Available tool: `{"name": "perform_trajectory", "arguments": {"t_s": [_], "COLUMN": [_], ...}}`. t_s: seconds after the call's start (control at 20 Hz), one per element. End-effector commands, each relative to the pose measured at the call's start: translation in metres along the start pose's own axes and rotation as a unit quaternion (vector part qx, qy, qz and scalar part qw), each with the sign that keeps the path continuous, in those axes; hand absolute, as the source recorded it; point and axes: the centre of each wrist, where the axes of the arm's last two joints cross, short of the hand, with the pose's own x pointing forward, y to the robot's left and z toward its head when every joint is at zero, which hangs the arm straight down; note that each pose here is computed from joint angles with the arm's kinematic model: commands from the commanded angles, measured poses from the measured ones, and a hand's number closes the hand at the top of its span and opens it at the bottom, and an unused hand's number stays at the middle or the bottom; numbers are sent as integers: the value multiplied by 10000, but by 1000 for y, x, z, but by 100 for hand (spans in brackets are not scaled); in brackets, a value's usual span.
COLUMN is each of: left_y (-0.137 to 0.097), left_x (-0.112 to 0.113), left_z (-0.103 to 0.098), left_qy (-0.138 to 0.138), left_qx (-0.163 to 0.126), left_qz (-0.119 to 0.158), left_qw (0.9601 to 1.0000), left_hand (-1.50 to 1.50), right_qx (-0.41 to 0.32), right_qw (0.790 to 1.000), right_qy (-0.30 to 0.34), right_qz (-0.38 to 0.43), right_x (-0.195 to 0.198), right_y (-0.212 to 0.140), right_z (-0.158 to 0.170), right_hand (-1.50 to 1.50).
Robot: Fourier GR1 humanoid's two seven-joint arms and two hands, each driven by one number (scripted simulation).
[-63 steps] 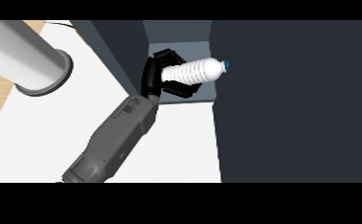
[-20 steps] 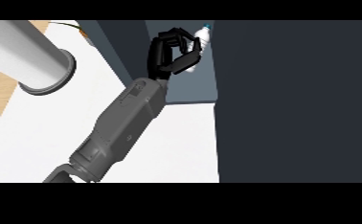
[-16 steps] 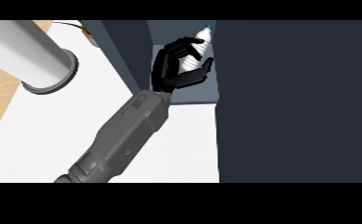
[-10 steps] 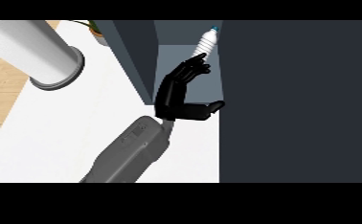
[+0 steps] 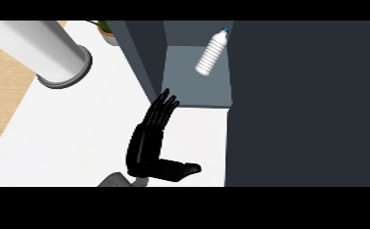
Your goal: Pick up the bottled water, place it into the cabinet and close the cabinet
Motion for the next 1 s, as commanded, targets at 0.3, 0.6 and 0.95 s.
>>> {"name": "perform_trajectory", "arguments": {"t_s": [0.3,0.6,0.95], "left_y": [58,98,124], "left_x": [44,69,104], "left_z": [73,107,140], "left_qy": [-147,-322,-351], "left_qx": [-155,-83,-142], "left_qz": [-23,-306,-193], "left_qw": [9998,9990,9991], "left_hand": [-150,-150,-150], "right_qx": [2417,2829,2737], "right_qw": [9667,9544,9611], "right_qy": [68,-185,19], "right_qz": [844,935,375], "right_x": [32,44,41], "right_y": [-9,-1,16], "right_z": [-26,-42,-49], "right_hand": [150,150,150]}}
